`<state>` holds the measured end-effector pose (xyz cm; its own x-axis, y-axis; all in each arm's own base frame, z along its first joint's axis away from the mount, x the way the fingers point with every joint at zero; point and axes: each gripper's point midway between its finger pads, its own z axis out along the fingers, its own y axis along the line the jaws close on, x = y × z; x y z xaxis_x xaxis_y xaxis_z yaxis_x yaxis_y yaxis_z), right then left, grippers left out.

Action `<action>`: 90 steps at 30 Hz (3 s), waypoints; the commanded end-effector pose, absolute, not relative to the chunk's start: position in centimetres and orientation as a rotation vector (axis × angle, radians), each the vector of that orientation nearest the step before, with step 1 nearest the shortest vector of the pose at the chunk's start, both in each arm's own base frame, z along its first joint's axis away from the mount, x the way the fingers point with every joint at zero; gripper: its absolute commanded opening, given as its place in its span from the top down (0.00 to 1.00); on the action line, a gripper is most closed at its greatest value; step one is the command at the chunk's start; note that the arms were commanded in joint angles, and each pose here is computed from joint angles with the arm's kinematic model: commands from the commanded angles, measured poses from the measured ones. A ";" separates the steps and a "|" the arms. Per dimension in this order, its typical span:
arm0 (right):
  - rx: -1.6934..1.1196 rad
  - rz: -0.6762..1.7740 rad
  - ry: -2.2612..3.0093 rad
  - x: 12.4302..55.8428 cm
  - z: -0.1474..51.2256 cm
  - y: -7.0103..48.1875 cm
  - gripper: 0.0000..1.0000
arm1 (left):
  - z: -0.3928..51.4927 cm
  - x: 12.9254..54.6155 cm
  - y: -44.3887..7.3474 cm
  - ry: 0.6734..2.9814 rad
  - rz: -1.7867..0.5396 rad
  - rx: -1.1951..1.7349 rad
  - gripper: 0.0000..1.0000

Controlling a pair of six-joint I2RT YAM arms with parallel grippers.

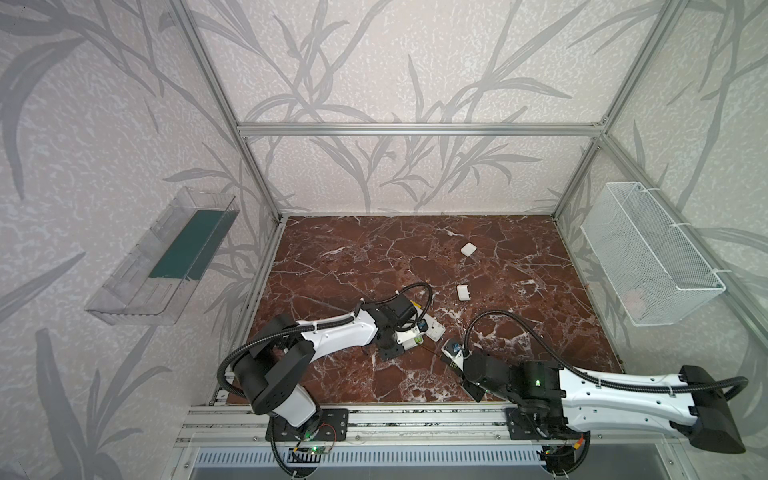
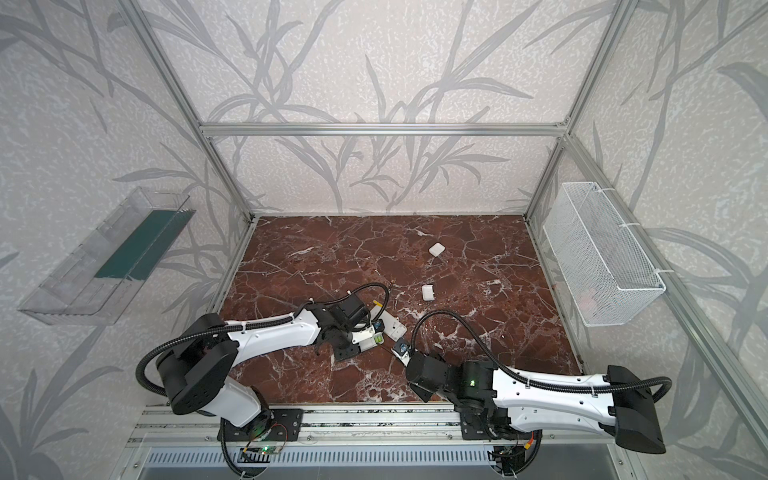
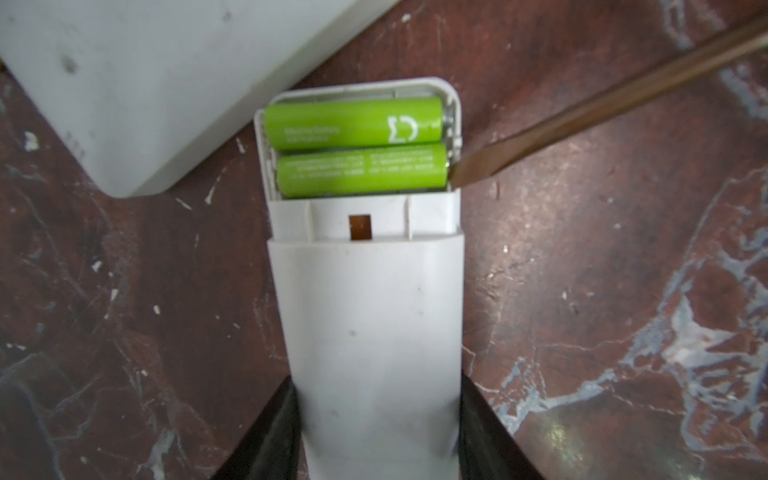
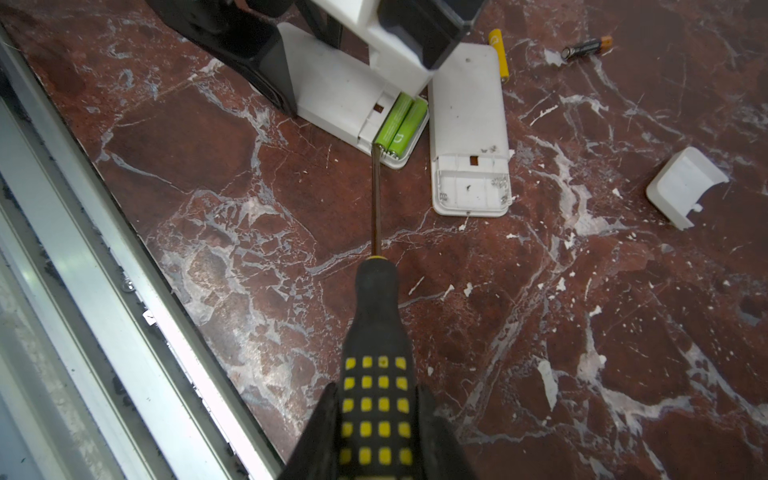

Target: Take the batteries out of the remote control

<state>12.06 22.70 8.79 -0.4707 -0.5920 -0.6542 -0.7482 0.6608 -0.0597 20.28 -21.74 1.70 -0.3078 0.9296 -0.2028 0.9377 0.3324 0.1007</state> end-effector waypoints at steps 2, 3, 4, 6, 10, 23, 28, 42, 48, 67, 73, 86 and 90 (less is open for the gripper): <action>-0.885 0.228 2.219 13.7 8.4 21.5 1.00 | 0.2 18.3 -21.8 2.391 -0.109 1.804 0.72; -0.883 0.226 2.223 13.6 8.2 21.4 1.00 | 0.2 18.3 -21.8 2.391 -0.111 1.805 0.72; -0.883 0.230 2.228 13.5 7.9 21.4 1.00 | 0.2 18.3 -21.8 2.392 -0.110 1.806 0.72; -0.874 0.227 2.240 13.3 7.4 21.1 1.00 | 0.2 18.3 -21.8 2.391 -0.108 1.805 0.72; -0.863 0.224 2.261 13.0 6.5 20.8 1.00 | 0.2 18.3 -21.8 2.392 -0.108 1.804 0.72; -0.790 0.202 2.348 12.2 4.1 21.0 1.00 | 0.1 18.3 -21.8 2.393 -0.109 1.809 0.73; -0.784 0.187 2.353 11.9 3.4 21.2 1.00 | 0.1 18.3 -21.8 2.396 -0.108 1.812 0.73; -0.725 0.183 2.356 11.5 1.7 20.3 1.00 | 0.1 18.3 -21.8 2.395 -0.107 1.812 0.73; -0.718 0.166 2.337 11.8 1.0 20.4 1.00 | 0.1 18.2 -21.8 2.396 -0.109 1.815 0.73; -0.787 0.153 2.276 12.3 0.3 21.8 1.00 | 0.1 18.1 -21.9 2.392 -0.110 1.822 0.74; -0.813 0.147 2.185 12.9 2.3 22.7 1.00 | 0.1 18.2 -21.8 2.390 -0.103 1.821 0.74; -0.781 0.168 2.124 13.4 4.8 21.4 1.00 | 0.1 18.3 -21.8 2.392 -0.097 1.819 0.74; -0.770 0.151 2.131 13.5 5.1 21.0 1.00 | 0.0 18.3 -21.6 2.395 -0.079 1.825 0.74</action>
<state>12.93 22.17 4.95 -0.4595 -0.4625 -0.7583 -0.6064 0.7871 -0.1126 20.86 -22.21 1.76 -0.2967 0.9325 -0.2057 0.9375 0.3255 0.1233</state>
